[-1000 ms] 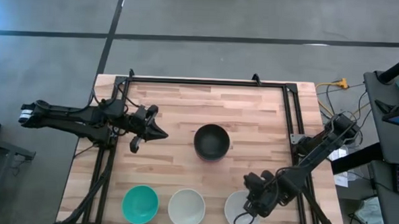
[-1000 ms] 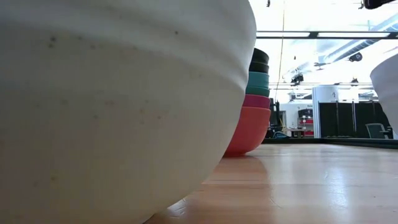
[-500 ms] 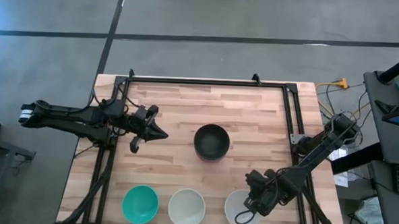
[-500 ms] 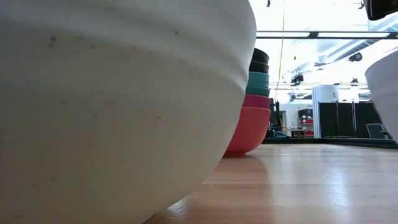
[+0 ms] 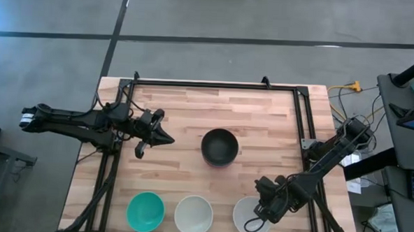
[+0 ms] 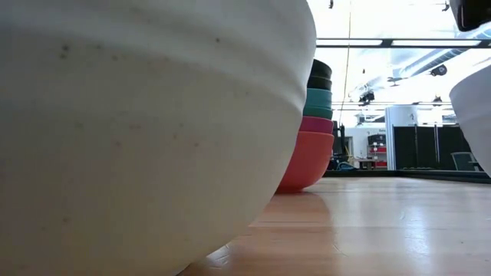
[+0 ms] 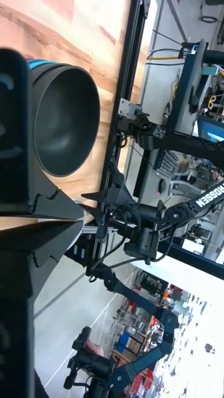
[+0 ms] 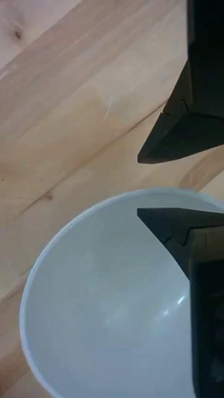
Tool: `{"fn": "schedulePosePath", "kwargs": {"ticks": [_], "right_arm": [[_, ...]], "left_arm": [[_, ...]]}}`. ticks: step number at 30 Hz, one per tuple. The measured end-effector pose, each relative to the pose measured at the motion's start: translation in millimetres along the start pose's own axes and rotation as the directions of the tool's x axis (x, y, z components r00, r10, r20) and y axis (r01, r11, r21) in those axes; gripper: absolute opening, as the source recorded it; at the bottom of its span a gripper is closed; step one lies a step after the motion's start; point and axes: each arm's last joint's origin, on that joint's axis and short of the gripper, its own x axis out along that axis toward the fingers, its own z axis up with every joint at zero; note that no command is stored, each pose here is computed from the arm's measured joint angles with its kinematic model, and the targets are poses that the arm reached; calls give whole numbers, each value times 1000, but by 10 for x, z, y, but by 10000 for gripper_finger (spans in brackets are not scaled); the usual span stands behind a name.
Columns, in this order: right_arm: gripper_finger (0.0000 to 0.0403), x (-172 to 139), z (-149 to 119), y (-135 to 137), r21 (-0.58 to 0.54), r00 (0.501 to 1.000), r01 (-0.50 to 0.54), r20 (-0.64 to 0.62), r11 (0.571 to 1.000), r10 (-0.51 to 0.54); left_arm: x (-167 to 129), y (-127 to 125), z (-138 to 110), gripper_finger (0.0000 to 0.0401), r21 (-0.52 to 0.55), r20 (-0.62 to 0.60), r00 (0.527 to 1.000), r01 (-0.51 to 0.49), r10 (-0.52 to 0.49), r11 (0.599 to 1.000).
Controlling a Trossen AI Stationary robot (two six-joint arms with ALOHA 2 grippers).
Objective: Nest bowls inside each other
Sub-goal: Stack the right white bowl on the black bowl
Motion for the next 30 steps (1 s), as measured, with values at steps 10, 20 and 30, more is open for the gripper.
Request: {"fn": "schedulePosePath", "kwargs": {"ticks": [10, 20, 30], "right_arm": [[121, 165, -41, -34, 12, 995, -76, -63, 997, 76], [121, 242, -58, -69, 15, 993, -97, -69, 995, 98], [65, 232, -71, -57, 9, 987, -107, -119, 994, 107]], "left_arm": [[4, 2, -2, 0, -2, -2, 1000, -1, 1, 1000], [4, 2, -2, 0, -4, -2, 1000, -1, 1, 1000], [4, 2, -2, 0, -4, -2, 1000, -1, 1, 1000]]}}
